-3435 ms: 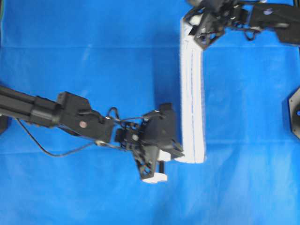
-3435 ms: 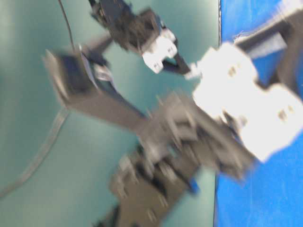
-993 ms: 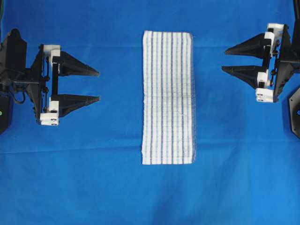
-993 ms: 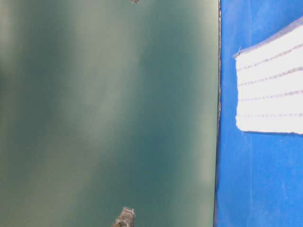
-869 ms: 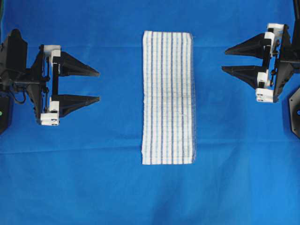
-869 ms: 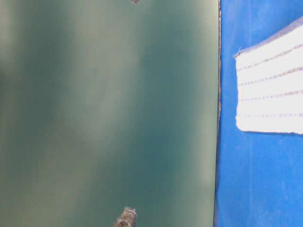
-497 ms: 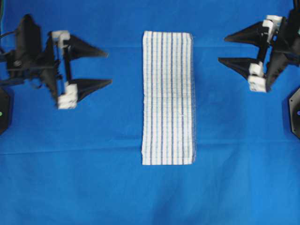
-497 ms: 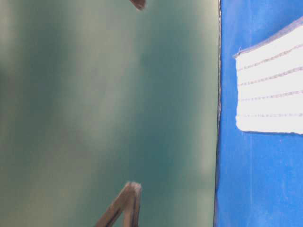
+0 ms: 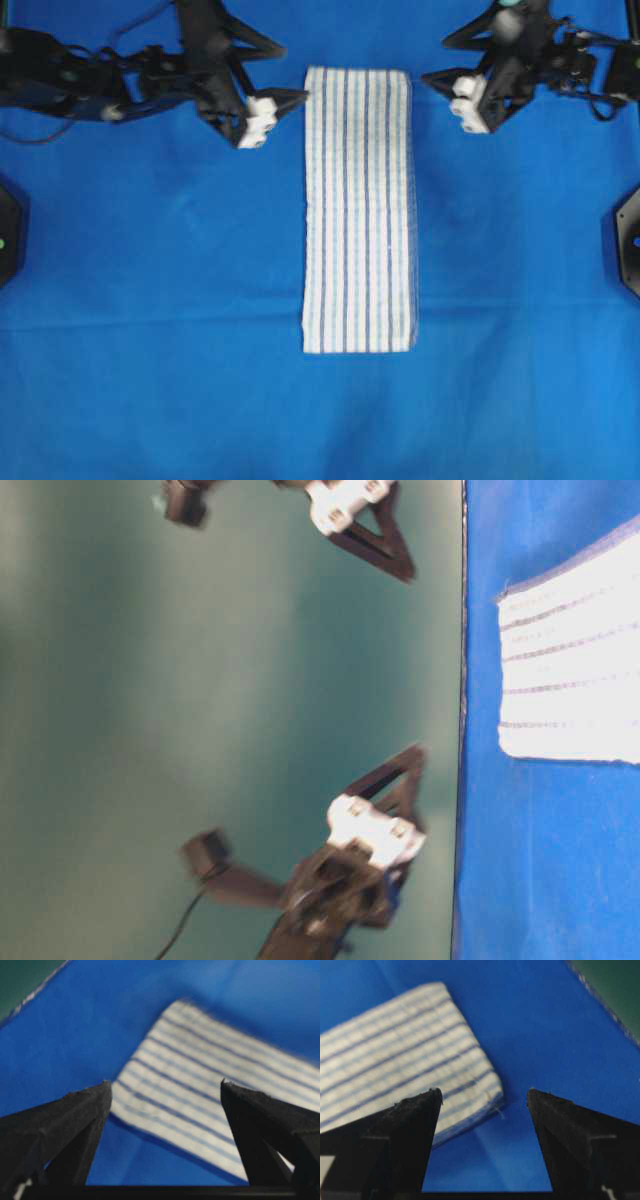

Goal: Fold the blue towel.
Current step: 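Move both grippers to the strip's top corners and grasp them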

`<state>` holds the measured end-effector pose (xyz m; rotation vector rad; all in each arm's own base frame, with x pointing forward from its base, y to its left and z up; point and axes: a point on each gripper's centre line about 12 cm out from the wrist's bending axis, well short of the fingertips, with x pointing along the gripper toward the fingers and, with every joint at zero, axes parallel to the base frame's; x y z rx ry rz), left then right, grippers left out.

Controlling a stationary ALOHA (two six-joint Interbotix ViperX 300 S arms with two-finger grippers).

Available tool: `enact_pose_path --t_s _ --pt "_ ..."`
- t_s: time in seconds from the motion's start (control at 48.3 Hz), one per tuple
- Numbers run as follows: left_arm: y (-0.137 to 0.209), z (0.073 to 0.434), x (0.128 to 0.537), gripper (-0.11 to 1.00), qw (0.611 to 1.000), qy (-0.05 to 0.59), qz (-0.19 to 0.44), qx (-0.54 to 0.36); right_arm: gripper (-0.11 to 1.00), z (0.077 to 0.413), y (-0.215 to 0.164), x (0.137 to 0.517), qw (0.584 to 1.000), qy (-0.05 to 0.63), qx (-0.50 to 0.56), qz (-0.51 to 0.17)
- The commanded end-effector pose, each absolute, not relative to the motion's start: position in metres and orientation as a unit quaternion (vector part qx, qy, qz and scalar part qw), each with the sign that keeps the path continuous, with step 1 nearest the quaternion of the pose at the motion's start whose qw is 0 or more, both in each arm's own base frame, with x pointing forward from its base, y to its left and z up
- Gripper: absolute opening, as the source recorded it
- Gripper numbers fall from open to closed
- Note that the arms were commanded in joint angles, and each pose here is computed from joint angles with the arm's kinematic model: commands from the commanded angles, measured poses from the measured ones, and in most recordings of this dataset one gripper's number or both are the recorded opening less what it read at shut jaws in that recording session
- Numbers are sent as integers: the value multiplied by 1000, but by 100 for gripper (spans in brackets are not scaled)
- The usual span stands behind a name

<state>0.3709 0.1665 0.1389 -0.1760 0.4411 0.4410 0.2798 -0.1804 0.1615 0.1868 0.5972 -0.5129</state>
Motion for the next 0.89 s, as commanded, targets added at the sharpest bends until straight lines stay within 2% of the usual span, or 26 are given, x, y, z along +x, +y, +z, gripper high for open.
enact_pose_path --t_s 0.0,0.352,0.579,0.641,0.703,0.869 --pt "179 137 386 91 947 215 221 -86 68 157 -195 291 919 289 90 -253" --pt "208 86 407 91 930 261 238 -101 68 102 -218 306 908 316 117 -248" --pt "213 74 413 87 926 273 240 -106 67 90 -220 310 905 326 121 -245" --pt "213 75 414 79 926 272 240 -106 65 90 -218 310 906 328 119 -242" --pt "212 74 414 66 926 273 239 -106 58 89 -214 312 906 329 118 -237" --pt "205 74 418 19 929 276 229 -98 12 88 -206 316 908 333 115 -226"
